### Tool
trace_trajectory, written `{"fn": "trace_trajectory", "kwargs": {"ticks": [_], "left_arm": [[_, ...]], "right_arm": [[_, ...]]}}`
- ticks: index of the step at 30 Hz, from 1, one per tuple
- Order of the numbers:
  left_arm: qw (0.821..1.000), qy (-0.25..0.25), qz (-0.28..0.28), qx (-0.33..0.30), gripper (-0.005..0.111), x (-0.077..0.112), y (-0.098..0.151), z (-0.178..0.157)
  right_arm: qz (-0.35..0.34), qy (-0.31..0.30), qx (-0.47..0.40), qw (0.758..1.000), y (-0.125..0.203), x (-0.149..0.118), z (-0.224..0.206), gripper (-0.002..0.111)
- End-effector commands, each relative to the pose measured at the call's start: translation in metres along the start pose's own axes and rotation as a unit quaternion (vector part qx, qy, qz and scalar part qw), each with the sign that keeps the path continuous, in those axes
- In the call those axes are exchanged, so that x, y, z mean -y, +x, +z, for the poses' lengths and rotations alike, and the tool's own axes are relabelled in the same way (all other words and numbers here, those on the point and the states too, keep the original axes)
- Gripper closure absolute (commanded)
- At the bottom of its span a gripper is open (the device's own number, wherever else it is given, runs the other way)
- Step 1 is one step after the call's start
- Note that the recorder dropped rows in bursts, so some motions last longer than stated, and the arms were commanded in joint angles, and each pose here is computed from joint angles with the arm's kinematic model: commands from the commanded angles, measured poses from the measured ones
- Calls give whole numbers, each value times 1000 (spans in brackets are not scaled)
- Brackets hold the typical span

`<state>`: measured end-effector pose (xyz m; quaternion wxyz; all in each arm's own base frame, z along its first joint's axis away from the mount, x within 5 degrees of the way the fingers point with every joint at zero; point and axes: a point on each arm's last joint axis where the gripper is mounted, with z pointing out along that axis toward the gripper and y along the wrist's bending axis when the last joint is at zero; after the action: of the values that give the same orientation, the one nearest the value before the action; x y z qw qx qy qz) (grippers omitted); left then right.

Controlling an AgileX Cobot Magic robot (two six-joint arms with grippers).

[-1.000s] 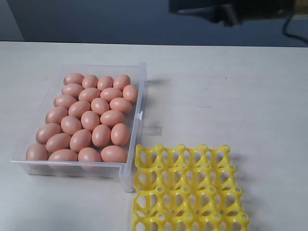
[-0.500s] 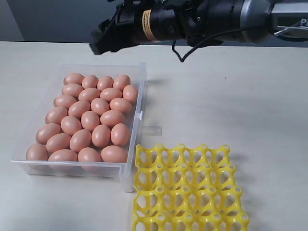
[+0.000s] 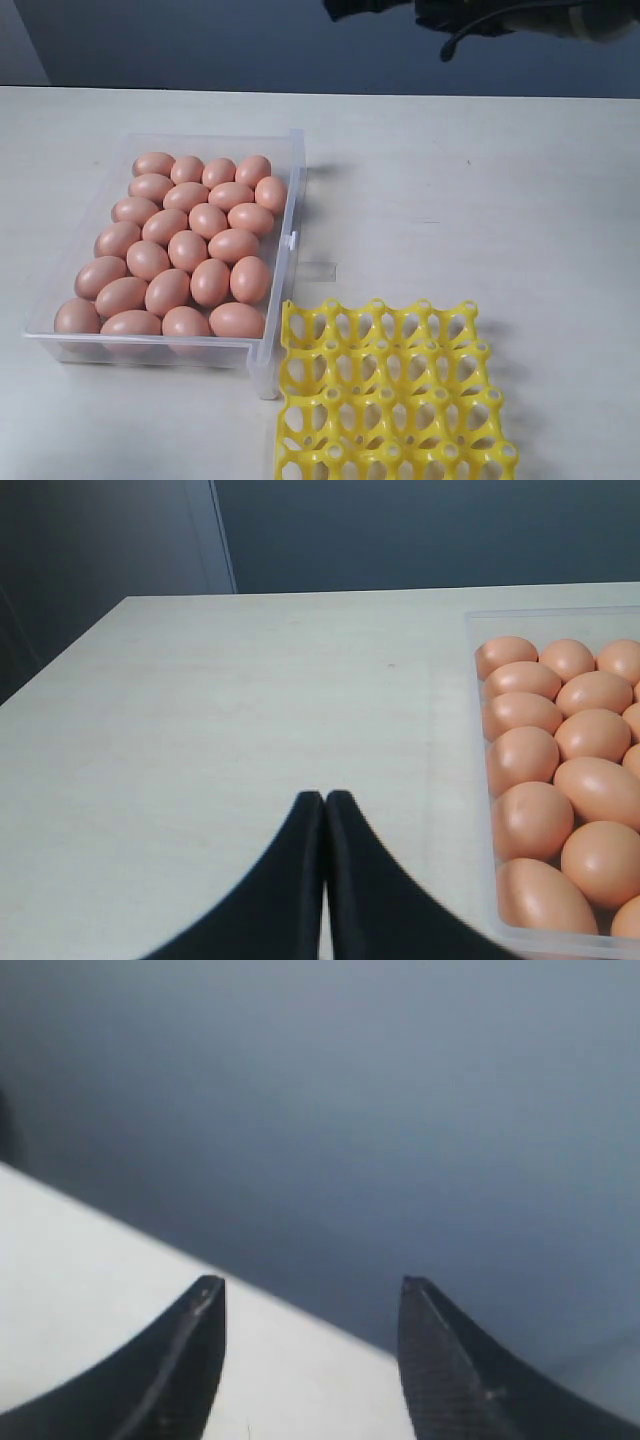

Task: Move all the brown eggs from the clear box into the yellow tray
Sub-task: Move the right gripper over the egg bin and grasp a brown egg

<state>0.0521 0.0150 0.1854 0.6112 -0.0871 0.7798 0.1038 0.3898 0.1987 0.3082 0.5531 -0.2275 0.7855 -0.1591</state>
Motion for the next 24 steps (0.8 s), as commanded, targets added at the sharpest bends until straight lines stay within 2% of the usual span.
{"fn": "trace_trajectory", "kwargs": {"ticks": [1,3,5,7,11,13,17,24], "left_arm": [[1000,2,0,6,106,0,0,0],[1000,2,0,6,106,0,0,0],[1000,2,0,6,106,0,0,0],[1000,2,0,6,106,0,0,0],[1000,2,0,6,106,0,0,0],[1000,2,0,6,106,0,0,0],[1000,2,0,6,106,0,0,0],[1000,2,0,6,106,0,0,0]], "right_arm": [[6,-89,-254,963,62,12,14,57],[27,-186,-324,927,84,3,18,57],[60,-277,-336,898,90,-10,18,57],[95,-354,-315,876,85,-24,16,57],[101,-467,-236,846,63,-53,1,57],[72,-486,-205,847,54,-70,-7,57],[3,-481,-179,858,48,-101,-19,57],[-48,-526,-203,825,50,-149,-30,56]]}}
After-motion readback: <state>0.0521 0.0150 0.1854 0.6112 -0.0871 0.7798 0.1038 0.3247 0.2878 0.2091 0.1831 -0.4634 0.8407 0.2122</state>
